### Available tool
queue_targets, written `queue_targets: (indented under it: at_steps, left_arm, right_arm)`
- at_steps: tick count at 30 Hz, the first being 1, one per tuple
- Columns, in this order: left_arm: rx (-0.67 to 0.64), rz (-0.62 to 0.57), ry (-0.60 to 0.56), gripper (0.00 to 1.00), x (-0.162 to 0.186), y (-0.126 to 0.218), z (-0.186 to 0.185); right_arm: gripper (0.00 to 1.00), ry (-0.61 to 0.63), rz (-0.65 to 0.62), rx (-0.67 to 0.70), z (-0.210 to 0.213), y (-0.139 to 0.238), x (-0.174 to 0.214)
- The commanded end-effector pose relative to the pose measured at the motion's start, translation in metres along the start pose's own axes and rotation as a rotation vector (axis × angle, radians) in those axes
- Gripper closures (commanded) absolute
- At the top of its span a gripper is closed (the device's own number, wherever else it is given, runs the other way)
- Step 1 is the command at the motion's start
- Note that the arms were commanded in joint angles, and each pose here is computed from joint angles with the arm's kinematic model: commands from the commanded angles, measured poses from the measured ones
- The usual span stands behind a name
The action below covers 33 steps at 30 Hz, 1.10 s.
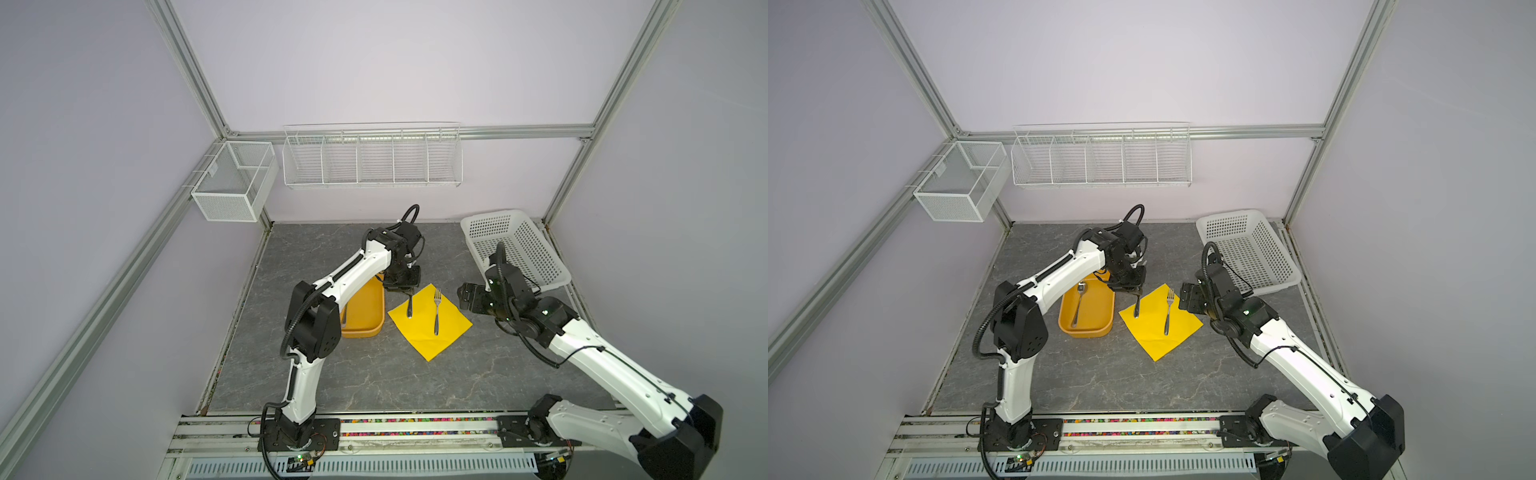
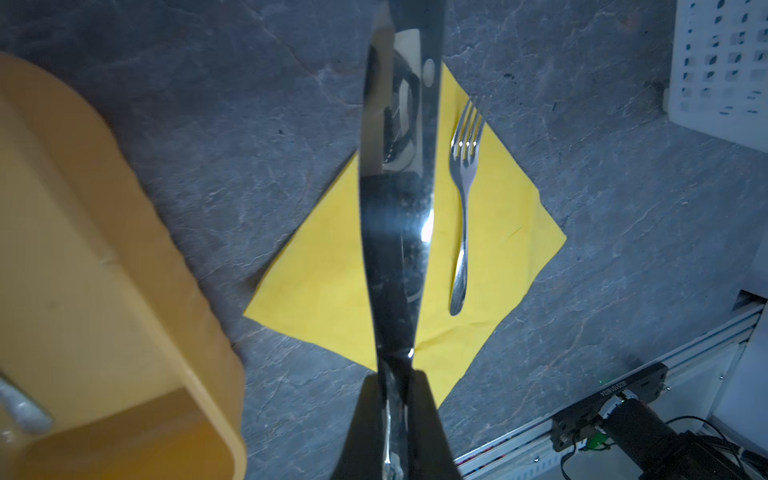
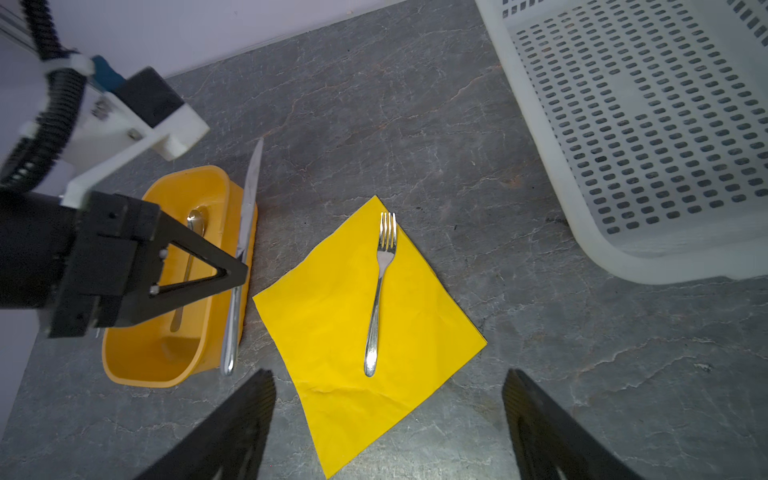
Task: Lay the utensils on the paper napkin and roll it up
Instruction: 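Lift the knife out of the tray with the left gripper, then lower the knife onto the napkin beside the fork and open the left gripper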
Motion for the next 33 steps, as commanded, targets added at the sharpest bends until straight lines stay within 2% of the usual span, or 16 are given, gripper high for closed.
queue_targets:
  at_steps: [1, 8, 18, 33]
  left_arm:
    - [0.04, 0.061, 0.047, 0.93, -0.001, -0.029, -0.01]
    - [0.063, 0.107, 0.069, 0.93, 0.0, -0.065, -0.011]
    - [0.086, 0.126, 0.086, 0.92, 0.004, -0.085, -0.015]
    - [0.091, 0.148, 0.056, 0.92, 0.0, -0.102, -0.017]
  right_arm:
    - [0.11, -0.022, -0.016, 0.034, -0.013, 0.004, 0.002]
    - [0.11, -0.025, -0.054, 0.074, -0.025, 0.013, -0.001]
    - [0.11, -0.088, -0.037, 0.062, -0.026, 0.011, 0.002]
    - [0.11, -0.067, -0.05, 0.074, -0.028, 0.016, 0.001]
Point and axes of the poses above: each gripper's point midway between its finger pads, its own y axis back along the fingers, its own z axis along the line the jaws close on, x = y × z, the point moved 8 cm from there along y, back along the fingers, and after that the axes turned 11 degrees about -y, right-handed, at the moved point
